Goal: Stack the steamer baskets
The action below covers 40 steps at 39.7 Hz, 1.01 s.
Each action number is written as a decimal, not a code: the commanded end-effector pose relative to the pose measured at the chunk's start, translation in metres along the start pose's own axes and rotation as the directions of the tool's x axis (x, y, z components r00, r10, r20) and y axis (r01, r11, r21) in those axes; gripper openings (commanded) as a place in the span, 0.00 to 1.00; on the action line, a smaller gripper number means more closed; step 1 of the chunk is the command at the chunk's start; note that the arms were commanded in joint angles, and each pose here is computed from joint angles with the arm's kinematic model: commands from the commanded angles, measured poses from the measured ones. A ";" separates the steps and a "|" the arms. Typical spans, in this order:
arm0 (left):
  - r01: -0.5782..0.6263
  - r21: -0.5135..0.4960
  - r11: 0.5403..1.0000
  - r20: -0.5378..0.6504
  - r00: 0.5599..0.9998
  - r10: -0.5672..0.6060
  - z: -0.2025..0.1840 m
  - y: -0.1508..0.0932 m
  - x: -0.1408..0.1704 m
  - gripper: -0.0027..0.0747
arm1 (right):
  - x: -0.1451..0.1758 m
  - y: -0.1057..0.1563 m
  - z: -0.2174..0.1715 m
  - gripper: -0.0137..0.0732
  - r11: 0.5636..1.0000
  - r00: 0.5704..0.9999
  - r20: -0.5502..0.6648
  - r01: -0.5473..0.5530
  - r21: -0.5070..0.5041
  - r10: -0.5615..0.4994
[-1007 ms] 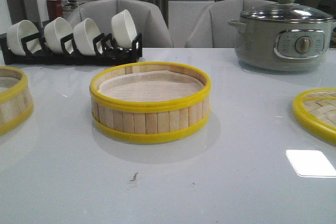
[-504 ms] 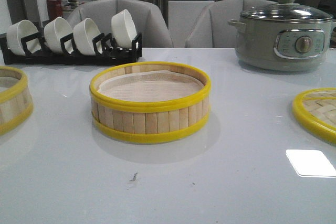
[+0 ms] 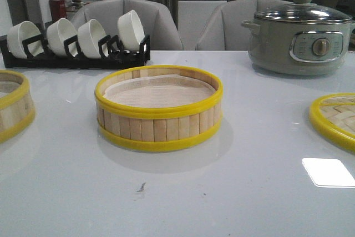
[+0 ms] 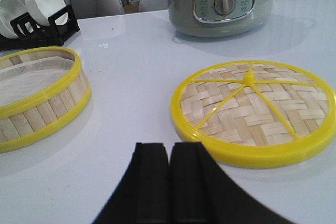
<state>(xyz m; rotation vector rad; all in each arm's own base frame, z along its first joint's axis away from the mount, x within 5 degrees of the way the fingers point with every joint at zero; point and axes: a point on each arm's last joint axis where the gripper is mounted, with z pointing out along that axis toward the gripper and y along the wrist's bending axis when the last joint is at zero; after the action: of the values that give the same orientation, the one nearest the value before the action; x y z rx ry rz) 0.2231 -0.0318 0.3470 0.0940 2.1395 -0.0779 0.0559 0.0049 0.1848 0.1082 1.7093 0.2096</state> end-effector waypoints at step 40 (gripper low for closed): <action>-0.079 -0.024 0.997 0.181 0.980 0.082 -0.007 0.000 -0.024 0.14 | -0.015 0.002 -0.004 0.19 1.000 0.992 0.128 0.004 -0.018 -0.002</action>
<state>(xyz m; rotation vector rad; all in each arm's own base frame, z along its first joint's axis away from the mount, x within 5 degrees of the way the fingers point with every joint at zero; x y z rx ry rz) 0.2300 -0.0300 0.3506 0.1561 2.0643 -0.0012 0.0559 0.0049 0.1849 0.1082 1.7077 0.2096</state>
